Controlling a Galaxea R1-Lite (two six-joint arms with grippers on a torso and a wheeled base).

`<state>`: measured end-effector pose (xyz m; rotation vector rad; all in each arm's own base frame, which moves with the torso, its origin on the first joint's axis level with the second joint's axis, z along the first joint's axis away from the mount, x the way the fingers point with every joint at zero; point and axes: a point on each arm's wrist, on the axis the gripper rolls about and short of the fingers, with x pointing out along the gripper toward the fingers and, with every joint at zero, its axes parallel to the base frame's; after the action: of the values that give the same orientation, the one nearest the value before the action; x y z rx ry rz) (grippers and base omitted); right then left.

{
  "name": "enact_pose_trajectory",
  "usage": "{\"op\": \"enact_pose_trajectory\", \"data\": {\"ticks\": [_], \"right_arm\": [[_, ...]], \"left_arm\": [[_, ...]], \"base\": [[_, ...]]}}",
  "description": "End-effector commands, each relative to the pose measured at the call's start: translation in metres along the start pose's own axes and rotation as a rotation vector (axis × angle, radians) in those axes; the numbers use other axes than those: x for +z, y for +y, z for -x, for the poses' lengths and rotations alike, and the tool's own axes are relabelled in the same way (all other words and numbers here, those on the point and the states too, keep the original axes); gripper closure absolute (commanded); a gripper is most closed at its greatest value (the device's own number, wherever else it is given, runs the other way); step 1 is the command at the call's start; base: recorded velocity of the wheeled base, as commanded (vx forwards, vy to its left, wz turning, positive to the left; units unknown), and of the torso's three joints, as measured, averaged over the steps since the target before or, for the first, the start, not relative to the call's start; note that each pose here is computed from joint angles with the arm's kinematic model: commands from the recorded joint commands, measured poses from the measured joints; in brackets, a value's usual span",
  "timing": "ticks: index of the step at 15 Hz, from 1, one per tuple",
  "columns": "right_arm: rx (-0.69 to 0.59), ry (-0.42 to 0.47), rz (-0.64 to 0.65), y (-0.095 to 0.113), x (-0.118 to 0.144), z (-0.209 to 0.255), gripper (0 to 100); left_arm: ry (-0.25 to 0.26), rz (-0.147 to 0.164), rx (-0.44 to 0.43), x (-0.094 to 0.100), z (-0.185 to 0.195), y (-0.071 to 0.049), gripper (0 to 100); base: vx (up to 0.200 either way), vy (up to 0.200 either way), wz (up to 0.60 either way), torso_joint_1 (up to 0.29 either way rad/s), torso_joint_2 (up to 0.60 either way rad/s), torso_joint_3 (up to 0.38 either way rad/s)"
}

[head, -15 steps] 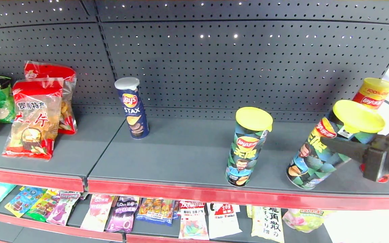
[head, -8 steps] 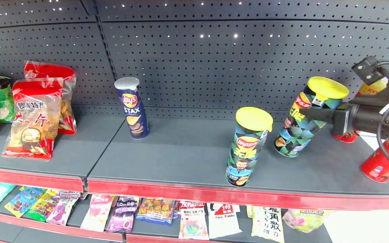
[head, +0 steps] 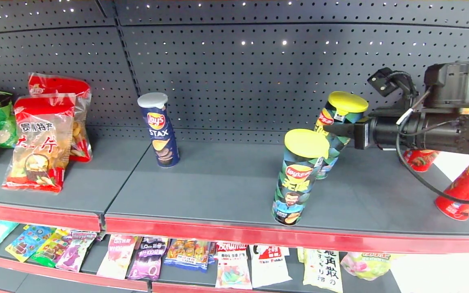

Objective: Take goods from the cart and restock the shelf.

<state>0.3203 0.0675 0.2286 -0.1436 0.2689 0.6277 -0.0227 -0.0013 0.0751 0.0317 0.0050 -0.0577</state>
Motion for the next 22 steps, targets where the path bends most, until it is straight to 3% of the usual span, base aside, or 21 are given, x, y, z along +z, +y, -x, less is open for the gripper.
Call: {"op": "enact_pose_trajectory", "data": {"ticks": [1, 6, 22], "right_arm": [[0.032, 0.007, 0.002, -0.004, -0.002, -0.021, 100], [0.046, 0.013, 0.029, -0.010, -0.004, -0.043, 100], [0.095, 0.023, 0.027, -0.003, -0.006, -0.054, 100]], "left_arm": [[0.002, 0.000, 0.001, 0.000, 0.000, 0.000, 0], [0.002, 0.000, -0.001, 0.000, 0.000, 0.000, 0], [0.002, 0.000, 0.001, 0.000, 0.000, 0.000, 0]], "base": [[0.000, 0.000, 0.00, 0.000, 0.00, 0.000], [0.000, 0.000, 0.00, 0.000, 0.00, 0.000], [0.000, 0.000, 0.00, 0.000, 0.00, 0.000]]}}
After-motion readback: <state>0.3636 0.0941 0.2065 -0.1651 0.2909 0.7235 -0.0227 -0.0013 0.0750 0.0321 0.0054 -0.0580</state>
